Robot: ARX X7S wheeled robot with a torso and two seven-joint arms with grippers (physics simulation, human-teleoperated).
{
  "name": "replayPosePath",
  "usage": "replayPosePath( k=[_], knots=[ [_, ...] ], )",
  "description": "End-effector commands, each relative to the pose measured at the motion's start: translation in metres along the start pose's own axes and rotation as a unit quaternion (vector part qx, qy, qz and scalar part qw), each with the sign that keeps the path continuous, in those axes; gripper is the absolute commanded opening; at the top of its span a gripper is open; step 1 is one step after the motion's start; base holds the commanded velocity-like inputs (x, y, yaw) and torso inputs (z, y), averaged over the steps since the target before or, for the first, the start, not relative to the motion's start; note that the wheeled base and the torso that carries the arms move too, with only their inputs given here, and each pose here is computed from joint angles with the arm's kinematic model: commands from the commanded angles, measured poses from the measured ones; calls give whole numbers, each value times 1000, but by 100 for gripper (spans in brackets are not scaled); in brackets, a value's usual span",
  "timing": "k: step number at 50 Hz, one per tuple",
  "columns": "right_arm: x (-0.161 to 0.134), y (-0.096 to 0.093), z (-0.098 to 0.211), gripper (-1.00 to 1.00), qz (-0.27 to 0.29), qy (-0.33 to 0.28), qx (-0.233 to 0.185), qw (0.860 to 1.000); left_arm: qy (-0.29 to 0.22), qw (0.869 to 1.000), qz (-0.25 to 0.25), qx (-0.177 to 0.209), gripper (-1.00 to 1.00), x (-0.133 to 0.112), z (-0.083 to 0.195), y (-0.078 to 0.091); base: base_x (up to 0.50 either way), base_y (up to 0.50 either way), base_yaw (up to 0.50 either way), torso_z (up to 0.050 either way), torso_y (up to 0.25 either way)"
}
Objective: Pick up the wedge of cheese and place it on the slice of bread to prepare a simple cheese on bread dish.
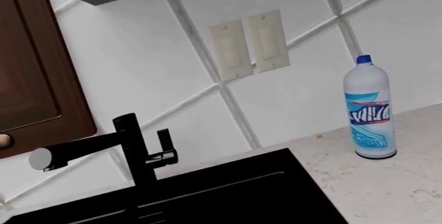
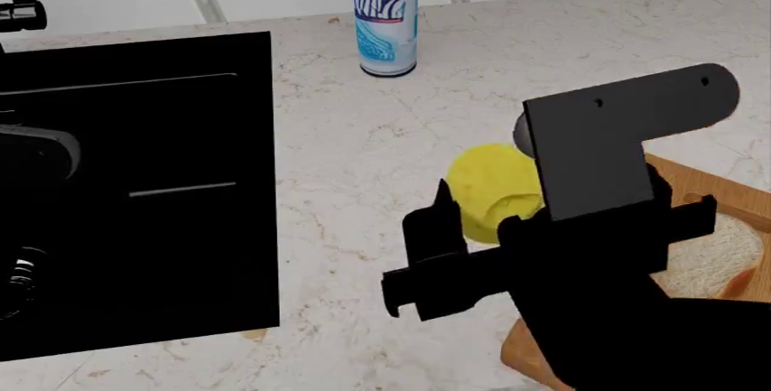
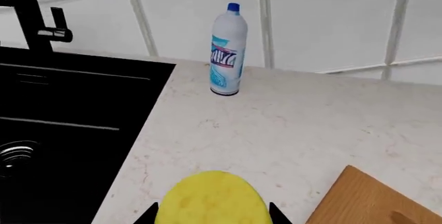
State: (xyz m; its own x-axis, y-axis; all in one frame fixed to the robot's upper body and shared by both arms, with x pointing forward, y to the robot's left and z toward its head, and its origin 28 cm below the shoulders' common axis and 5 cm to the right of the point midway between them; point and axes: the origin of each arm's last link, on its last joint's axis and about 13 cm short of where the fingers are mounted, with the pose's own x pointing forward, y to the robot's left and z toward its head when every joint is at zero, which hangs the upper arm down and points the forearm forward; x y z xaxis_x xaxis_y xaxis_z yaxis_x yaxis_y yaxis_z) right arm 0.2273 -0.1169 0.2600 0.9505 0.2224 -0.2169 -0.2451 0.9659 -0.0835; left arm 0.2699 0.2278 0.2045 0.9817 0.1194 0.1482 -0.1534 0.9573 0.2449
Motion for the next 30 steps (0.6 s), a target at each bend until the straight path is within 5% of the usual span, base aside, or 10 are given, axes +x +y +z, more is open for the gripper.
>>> replayPosePath(
  k=[1, 7, 12, 30],
  knots=[
    [-22, -27, 39, -100, -81, -59, 19, 995, -1, 1000, 2, 2, 100, 0, 1, 0, 0, 0, 0, 0, 0],
    [-17, -42, 42, -100, -184, -51, 32, 981, -3, 1000, 2, 1, 100, -1, 1, 0, 0, 0, 0, 0, 0],
    [-16, -50, 45, -100, -214, -54, 70, 973, -2, 1000, 2, 1, 100, -1, 0, 0, 0, 0, 0, 0, 0],
    [7, -66, 50, -100, -230, -19, 114, 966, -1, 1000, 4, 2, 100, 0, 0, 0, 0, 0, 0, 0, 0]
  ],
)
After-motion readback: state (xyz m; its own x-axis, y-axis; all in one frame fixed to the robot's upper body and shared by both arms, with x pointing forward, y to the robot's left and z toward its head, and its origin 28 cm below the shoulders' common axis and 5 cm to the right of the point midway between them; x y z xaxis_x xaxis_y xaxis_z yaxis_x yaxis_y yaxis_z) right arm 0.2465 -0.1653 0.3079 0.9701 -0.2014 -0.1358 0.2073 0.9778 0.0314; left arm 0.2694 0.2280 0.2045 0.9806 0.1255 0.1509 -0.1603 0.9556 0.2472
